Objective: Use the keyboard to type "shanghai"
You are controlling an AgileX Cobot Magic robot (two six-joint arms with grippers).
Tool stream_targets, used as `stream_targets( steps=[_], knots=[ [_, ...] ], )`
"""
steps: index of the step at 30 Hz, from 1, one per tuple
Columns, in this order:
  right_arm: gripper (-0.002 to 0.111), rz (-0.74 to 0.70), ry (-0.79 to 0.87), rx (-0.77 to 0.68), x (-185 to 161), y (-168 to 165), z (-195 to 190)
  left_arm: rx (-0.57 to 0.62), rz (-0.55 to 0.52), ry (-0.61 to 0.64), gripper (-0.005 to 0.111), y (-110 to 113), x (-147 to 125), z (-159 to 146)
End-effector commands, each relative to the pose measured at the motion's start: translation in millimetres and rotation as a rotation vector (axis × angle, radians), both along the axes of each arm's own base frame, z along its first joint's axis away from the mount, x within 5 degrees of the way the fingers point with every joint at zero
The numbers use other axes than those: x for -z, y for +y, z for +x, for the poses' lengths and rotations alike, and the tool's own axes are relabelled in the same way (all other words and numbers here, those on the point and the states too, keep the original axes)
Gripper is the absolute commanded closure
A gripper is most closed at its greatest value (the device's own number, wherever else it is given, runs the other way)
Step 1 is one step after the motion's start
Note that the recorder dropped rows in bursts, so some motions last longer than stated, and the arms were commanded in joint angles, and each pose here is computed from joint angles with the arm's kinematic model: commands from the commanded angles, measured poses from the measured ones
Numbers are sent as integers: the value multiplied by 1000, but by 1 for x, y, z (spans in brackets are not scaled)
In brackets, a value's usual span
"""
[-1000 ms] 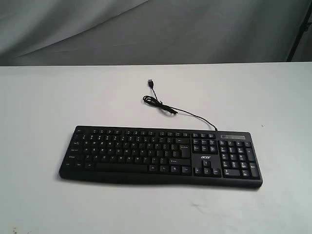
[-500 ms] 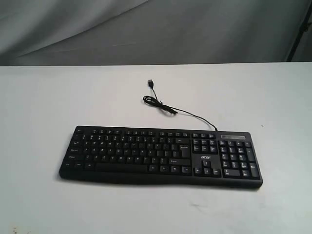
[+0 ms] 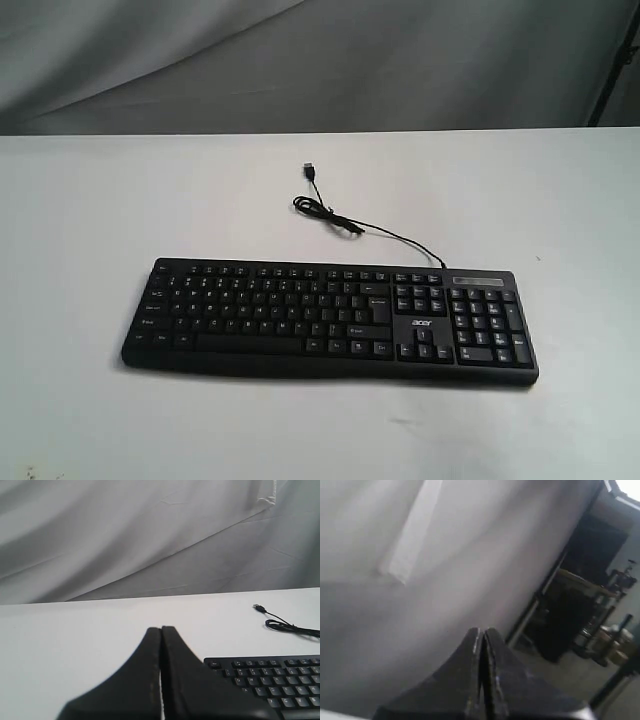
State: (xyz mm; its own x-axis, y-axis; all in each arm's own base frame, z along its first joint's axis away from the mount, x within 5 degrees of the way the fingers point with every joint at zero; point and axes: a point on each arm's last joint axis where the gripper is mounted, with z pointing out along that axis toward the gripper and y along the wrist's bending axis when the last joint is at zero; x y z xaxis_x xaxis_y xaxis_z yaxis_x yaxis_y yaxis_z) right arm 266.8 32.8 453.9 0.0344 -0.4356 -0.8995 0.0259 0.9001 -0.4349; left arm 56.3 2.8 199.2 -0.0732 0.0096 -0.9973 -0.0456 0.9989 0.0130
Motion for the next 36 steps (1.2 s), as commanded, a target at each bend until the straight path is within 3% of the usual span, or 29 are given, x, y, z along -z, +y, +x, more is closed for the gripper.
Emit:
stream_targets(
  steps=[1,4,8,11,14,23,30,36],
  knots=[
    [108,-118,289,210,58,3,45,6,-2,-7,107,0,0,0],
    [108,-94,546,131,106,16,66,6,-2,-7,107,0,0,0],
    [108,-143,862,-175,156,50,75,6,-2,-7,107,0,0,0],
    [108,-121,992,-422,172,80,72,6,-2,-7,107,0,0,0],
    [108,-83,1004,-609,175,117,69,6,-2,-7,107,0,0,0],
    [108,-255,1019,-935,201,256,35,6,-2,-7,107,0,0,0],
    [108,-356,1057,-1080,247,340,11,6,-2,-7,107,0,0,0],
    [108,-359,1071,-1115,279,378,13,6,-2,-7,107,0,0,0]
  ],
)
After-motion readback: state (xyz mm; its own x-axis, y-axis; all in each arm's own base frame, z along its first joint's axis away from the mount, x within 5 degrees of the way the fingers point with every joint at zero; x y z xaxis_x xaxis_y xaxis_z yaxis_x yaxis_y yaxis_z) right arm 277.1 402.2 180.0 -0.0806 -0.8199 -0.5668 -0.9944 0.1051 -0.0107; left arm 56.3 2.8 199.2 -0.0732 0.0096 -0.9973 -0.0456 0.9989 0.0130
